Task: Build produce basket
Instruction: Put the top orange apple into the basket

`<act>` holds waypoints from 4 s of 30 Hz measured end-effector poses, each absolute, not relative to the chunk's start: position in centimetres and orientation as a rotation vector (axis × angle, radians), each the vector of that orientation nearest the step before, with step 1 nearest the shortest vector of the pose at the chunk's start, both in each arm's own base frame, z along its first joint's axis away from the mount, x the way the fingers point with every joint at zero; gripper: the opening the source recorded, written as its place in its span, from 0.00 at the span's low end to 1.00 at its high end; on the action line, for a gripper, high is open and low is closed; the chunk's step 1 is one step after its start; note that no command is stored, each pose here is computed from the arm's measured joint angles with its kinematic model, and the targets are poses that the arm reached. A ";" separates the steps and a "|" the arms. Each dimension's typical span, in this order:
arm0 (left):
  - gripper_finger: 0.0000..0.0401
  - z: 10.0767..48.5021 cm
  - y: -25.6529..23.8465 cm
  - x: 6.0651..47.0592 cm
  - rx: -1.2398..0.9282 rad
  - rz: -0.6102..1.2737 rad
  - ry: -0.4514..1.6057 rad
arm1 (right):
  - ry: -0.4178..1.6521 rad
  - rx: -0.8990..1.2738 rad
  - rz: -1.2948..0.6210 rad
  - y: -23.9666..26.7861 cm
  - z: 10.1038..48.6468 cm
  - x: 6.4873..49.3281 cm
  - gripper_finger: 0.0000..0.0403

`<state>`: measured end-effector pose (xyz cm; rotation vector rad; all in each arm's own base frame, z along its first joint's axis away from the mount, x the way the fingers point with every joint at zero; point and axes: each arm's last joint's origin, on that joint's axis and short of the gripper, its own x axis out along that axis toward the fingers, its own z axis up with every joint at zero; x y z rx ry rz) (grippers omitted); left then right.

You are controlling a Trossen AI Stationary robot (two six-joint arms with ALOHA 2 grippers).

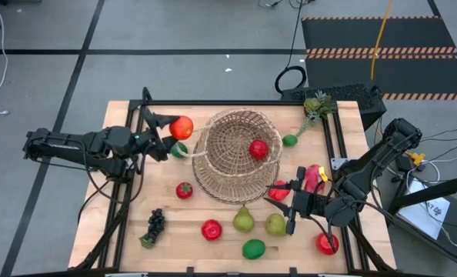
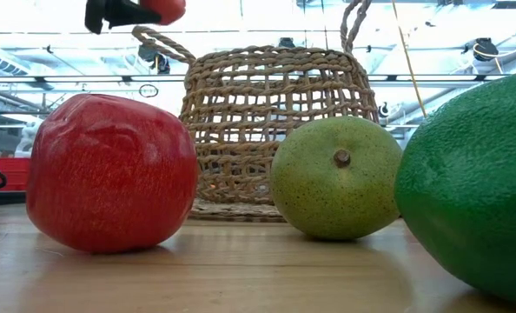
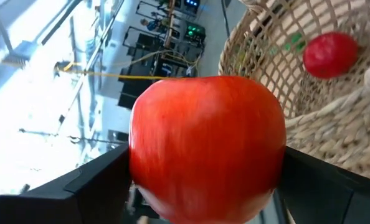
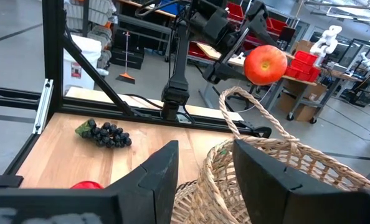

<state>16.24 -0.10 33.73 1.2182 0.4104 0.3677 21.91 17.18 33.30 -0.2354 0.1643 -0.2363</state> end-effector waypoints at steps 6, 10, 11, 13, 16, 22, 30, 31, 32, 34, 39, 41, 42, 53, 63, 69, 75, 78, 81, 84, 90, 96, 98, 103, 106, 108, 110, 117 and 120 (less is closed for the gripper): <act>0.88 33.7 -0.1 16.2 1.372 0.341 0.446 | 0.164 -0.236 -0.236 17.2 33.3 21.9 0.37; 0.88 33.7 -0.1 16.3 1.470 0.315 0.462 | 0.164 -0.235 -0.236 17.2 33.3 21.9 0.37; 0.88 33.7 -0.1 16.3 1.491 0.310 0.467 | 0.164 -0.236 -0.236 17.2 33.3 21.9 0.37; 0.88 33.7 -0.1 16.3 1.523 0.304 0.473 | 0.164 -0.236 -0.236 17.2 33.3 21.9 0.37; 0.88 33.7 -0.1 16.3 1.550 0.298 0.479 | 0.165 -0.236 -0.236 17.2 33.3 21.9 0.37; 0.88 33.7 -0.1 16.3 1.561 0.295 0.481 | 0.164 -0.236 -0.236 17.2 33.3 21.9 0.37; 0.88 33.7 -0.1 16.3 1.559 0.295 0.480 | 0.165 -0.236 -0.236 17.2 33.3 21.9 0.37; 0.88 33.7 -0.1 16.3 1.555 0.295 0.479 | 0.165 -0.236 -0.236 17.2 33.3 21.9 0.37; 0.88 33.7 -0.1 16.3 1.551 0.296 0.478 | 0.164 -0.236 -0.236 17.2 33.3 21.9 0.37; 0.88 33.7 -0.1 16.3 1.543 0.298 0.476 | 0.165 -0.236 -0.236 17.2 33.3 21.9 0.37; 0.88 33.7 -0.1 16.3 1.476 0.311 0.461 | 0.164 -0.236 -0.236 17.2 33.3 21.9 0.37; 0.88 33.7 -0.1 16.3 1.437 0.318 0.452 | 0.165 -0.236 -0.236 17.2 33.3 21.9 0.37; 0.88 33.7 -0.1 16.3 1.416 0.322 0.448 | 0.164 -0.236 -0.236 17.2 33.3 21.9 0.37; 0.88 33.7 -0.1 16.3 1.092 0.378 0.375 | 0.165 -0.236 -0.236 17.2 33.3 21.9 0.37; 0.88 33.7 -0.1 16.3 0.670 0.435 0.277 | 0.164 -0.235 -0.236 17.2 33.3 21.9 0.37; 0.88 33.7 -0.1 16.3 0.360 0.467 0.203 | 0.162 -0.218 -0.237 17.2 33.3 21.9 0.37; 0.88 33.7 -0.1 16.3 0.111 0.486 0.141 | 0.156 -0.163 -0.239 17.2 33.3 21.9 0.37; 0.88 33.7 -0.1 16.3 0.005 0.493 0.115 | 0.161 -0.145 -0.241 17.2 32.8 21.9 0.37; 0.88 33.7 -0.1 16.3 -0.108 0.499 0.088 | 0.169 -0.125 -0.244 17.1 31.8 21.8 0.37; 0.88 33.6 -0.1 16.3 -0.217 0.505 0.066 | 0.164 -0.091 -0.247 17.1 30.9 21.8 0.37; 0.88 33.6 -0.2 16.3 -0.379 0.477 0.034 | 0.106 -0.025 -0.242 17.0 29.5 21.7 0.37; 0.88 33.6 -0.3 16.3 -0.480 0.455 0.017 | 0.041 0.054 -0.231 16.9 28.3 21.3 0.37; 0.88 33.6 -0.3 16.3 -0.500 0.455 0.012 | 0.034 0.083 -0.232 16.8 27.9 21.2 0.37; 0.88 33.6 -0.3 16.3 -0.547 0.456 0.001 | 0.040 0.147 -0.227 16.9 27.1 21.0 0.37; 0.88 33.6 -0.3 16.3 -0.491 0.455 0.012 | 0.051 0.138 -0.221 17.2 26.7 21.1 0.37; 0.88 33.7 -0.3 16.4 -0.412 0.450 0.018 | 0.050 0.139 -0.219 17.4 26.6 21.1 0.37; 0.88 33.9 -0.3 16.5 -0.350 0.445 0.016 | 0.050 0.132 -0.219 17.4 26.5 21.2 0.37; 0.88 35.1 -0.6 17.5 -0.232 0.335 -0.084 | 0.003 0.044 -0.216 17.4 27.4 21.2 0.37; 0.88 35.5 -0.9 18.6 -0.175 0.274 -0.094 | -0.030 -0.027 -0.221 17.3 28.1 21.2 0.37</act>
